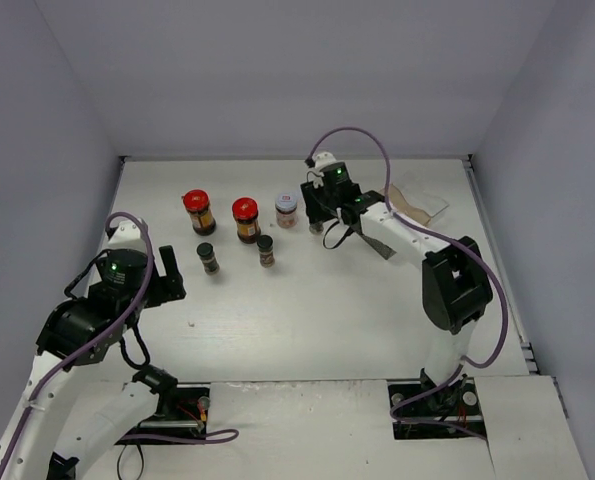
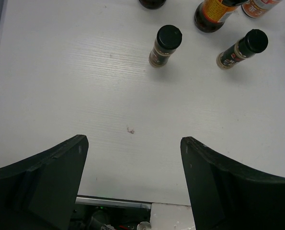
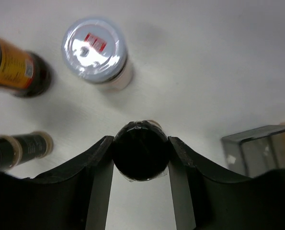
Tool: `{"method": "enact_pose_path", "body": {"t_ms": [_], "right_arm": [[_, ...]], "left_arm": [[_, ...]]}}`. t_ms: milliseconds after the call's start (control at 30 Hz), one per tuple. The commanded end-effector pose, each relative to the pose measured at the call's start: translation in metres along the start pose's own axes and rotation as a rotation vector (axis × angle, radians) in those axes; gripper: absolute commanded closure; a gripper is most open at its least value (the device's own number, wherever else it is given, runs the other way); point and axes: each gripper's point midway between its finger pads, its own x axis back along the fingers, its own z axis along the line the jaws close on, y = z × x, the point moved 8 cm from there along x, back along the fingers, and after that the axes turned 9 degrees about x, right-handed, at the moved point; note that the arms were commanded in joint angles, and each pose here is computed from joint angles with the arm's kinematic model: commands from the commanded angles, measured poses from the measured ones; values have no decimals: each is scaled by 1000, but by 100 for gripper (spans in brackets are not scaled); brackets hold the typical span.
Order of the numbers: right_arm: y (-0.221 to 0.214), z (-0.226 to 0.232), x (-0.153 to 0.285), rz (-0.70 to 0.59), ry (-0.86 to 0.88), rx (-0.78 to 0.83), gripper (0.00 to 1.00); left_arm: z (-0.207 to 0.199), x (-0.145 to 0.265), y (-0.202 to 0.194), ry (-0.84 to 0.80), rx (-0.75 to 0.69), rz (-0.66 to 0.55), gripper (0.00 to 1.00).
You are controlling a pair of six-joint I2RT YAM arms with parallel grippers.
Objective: Organize the condiment bottles
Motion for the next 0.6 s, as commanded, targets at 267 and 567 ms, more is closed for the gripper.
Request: {"method": "enact_pose_path", "body": {"t_ms": [267, 567], "right_arm": [[95, -165, 85, -287, -332, -154, 100], [68, -231, 79, -249, -428, -257, 100]], "left_arm": [[-4, -4, 2, 4, 14, 8, 22], [-11, -13, 1, 0, -10, 37, 21]]}}
